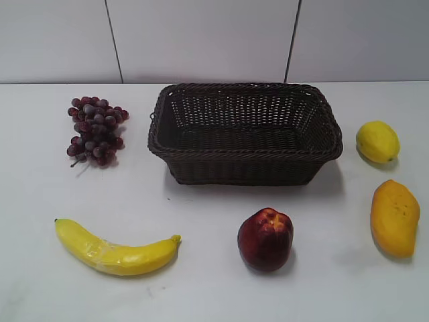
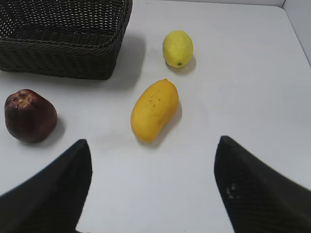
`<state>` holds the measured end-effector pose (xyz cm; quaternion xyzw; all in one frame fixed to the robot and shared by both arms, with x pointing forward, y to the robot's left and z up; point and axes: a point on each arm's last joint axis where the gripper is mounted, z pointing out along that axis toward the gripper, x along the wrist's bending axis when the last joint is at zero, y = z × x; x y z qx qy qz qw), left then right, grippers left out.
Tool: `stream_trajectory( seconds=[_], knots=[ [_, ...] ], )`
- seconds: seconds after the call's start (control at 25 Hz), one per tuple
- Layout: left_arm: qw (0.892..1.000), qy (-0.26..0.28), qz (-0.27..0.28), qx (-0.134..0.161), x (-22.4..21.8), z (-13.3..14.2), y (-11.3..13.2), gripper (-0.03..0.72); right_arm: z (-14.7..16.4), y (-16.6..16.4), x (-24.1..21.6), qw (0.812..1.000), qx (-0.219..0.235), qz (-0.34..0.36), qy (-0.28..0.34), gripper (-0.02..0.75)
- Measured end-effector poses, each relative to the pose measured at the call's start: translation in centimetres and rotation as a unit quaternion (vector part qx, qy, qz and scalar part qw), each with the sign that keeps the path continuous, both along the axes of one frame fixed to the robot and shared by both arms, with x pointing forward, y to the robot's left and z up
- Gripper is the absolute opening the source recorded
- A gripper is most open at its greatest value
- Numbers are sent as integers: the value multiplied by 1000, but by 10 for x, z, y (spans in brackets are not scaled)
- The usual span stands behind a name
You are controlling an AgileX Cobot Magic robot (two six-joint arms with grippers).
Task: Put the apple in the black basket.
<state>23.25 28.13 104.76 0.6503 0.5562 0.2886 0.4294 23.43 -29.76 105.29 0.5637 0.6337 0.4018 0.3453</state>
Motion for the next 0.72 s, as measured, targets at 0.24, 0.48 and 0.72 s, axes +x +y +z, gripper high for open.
stream_trajectory(
  seconds=[0.24,0.48,0.72],
  knots=[
    [1000,0,0,0,0,0,0,452,0,0,0,1000,0,0,0,592],
    [1000,0,0,0,0,0,0,451,0,-1,0,1000,-4,-7,0,591],
    [1000,0,0,0,0,0,0,451,0,-1,0,1000,-3,-7,0,591]
  ],
)
